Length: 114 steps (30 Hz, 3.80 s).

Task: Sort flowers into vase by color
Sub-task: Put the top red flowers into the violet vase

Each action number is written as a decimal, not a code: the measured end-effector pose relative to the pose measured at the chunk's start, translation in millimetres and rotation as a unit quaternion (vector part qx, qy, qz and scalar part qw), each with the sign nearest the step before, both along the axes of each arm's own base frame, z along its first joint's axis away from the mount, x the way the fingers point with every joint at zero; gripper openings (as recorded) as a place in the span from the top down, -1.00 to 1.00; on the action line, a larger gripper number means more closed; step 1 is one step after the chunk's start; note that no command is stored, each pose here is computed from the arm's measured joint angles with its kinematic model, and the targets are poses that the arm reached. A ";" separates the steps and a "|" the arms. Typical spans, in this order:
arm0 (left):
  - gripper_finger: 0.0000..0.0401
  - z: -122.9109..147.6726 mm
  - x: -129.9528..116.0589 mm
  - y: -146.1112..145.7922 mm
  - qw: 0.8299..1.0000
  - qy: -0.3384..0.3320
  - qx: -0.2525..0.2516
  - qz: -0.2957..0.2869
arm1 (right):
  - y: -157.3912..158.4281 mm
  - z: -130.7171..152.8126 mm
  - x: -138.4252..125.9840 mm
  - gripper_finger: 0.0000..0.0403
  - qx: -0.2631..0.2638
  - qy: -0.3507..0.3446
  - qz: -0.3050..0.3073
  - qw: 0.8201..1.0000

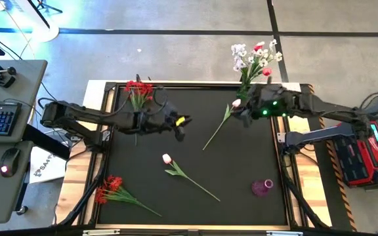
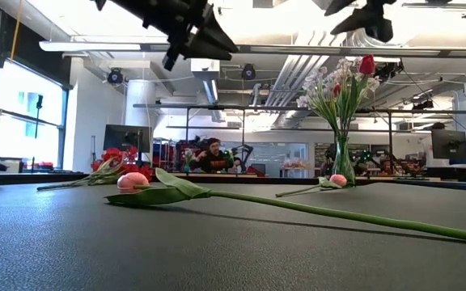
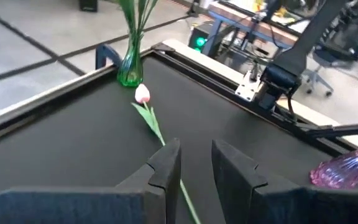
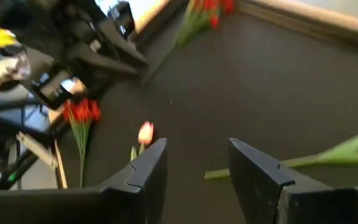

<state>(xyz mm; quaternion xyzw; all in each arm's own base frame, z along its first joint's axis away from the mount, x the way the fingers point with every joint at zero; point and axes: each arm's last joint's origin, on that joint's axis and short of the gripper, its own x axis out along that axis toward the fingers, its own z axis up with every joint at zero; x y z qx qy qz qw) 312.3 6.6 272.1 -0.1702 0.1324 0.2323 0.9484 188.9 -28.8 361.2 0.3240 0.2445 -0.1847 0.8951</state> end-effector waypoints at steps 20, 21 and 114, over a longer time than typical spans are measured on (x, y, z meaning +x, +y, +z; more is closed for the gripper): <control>0.61 -26.1 8.4 -10.1 0.994 0.028 -0.105 0.004 | 39.1 -61.7 45.9 0.24 0.113 0.197 -0.056 0.972; 0.61 -29.9 6.4 -5.1 0.992 0.046 -0.113 0.018 | 38.9 -64.0 44.7 0.24 0.114 0.210 -0.064 0.969; 0.99 20.5 -23.3 -33.9 0.970 -0.154 -0.054 -0.181 | 40.1 -33.3 134.7 -0.12 -0.057 -0.254 0.126 0.957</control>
